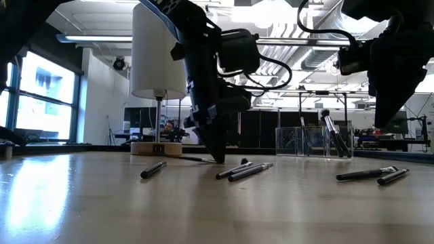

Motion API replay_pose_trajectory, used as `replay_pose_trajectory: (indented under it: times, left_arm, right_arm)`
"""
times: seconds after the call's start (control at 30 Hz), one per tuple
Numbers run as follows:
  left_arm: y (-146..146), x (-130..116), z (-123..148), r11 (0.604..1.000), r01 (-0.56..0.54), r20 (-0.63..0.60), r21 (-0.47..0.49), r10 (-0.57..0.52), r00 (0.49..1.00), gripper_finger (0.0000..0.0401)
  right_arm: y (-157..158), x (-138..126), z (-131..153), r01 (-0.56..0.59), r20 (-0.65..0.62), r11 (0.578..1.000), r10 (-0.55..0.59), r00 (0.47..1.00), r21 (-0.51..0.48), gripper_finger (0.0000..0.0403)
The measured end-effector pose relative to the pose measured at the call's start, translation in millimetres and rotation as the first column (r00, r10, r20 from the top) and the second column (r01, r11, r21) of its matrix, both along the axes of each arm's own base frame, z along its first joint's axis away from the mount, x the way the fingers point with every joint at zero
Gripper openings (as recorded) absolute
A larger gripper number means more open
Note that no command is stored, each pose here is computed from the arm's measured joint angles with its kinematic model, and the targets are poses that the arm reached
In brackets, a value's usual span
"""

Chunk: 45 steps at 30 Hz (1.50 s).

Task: Put items in baskets/containers
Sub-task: Put the eyeshadow brush into the transparent organizer

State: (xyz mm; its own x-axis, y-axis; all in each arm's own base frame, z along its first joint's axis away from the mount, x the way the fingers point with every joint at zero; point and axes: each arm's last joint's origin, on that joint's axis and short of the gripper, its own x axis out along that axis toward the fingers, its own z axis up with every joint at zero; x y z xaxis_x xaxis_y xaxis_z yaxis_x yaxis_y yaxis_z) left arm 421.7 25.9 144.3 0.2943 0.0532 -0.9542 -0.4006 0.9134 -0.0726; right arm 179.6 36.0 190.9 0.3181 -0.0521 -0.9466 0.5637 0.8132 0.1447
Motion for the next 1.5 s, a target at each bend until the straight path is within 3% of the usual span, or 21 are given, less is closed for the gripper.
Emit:
replay_pose_trajectory:
  times: [0.17,0.47,0.57,0.7,0.77,0.87,1.07,1.2,1.37,1.5]
  left_arm:
    - [-1.4,-2.9,16.4,1.0,-0.027,0.045,-0.005,0.027,0.999,0.0001]
    - [-2.4,-24.2,95.0,0.972,-0.136,0.315,0.189,0.071,0.947,0.0]
    - [3.5,-35.1,112.1,0.97,-0.165,0.459,0.181,0.066,0.886,0.0]
    - [7.8,-53.7,136.2,0.976,-0.177,0.651,0.125,0.054,0.758,0.0]
    - [7.2,-57.6,145.1,0.978,-0.178,0.734,0.11,0.041,0.678,0.0]
    - [5.0,-60.3,157.0,0.98,-0.156,0.799,0.123,-0.005,0.601,0.0]
    - [3.2,-57.3,174.5,0.987,-0.098,0.88,0.126,-0.066,0.47,0.0]
    - [2.5,-56.5,179.0,0.989,-0.079,0.901,0.125,-0.08,0.426,0.0]
    - [2.2,-56.4,180.0,0.989,-0.07,0.904,0.132,-0.091,0.418,0.0]
    - [1.5,-55.6,188.1,0.989,-0.054,0.934,0.141,-0.115,0.339,0.0]
  right_arm:
    - [-0.8,0.3,0.2,0.011,0.008,1.0,-0.011,1.0,-0.029,0.0004]
    - [-5.1,5.6,3.1,0.132,0.116,0.978,-0.113,0.987,-0.164,0.0037]
    - [-5.8,10.1,5.4,0.163,0.181,0.966,-0.127,0.975,-0.202,0.0058]
    - [-6.2,20.9,12.2,0.184,0.312,0.945,-0.095,0.945,-0.271,0.0091]
    - [-5.6,28.6,18.0,0.181,0.391,0.939,-0.056,0.919,-0.293,0.011]
    - [-6.4,42.2,30.1,0.154,0.515,0.938,0.03,0.857,-0.312,0.0135]
    - [-19.2,62.8,59.3,0.137,0.742,0.946,0.134,0.657,-0.293,0.0172]
    - [-28.2,66.7,67.6,0.121,0.8,0.959,0.14,0.583,-0.256,0.0184]
    - [-34.9,68.8,73.5,0.094,0.833,0.963,0.166,0.528,-0.252,0.0179]
    - [-39.5,70.0,80.1,0.099,0.866,0.964,0.175,0.469,-0.248,0.0157]
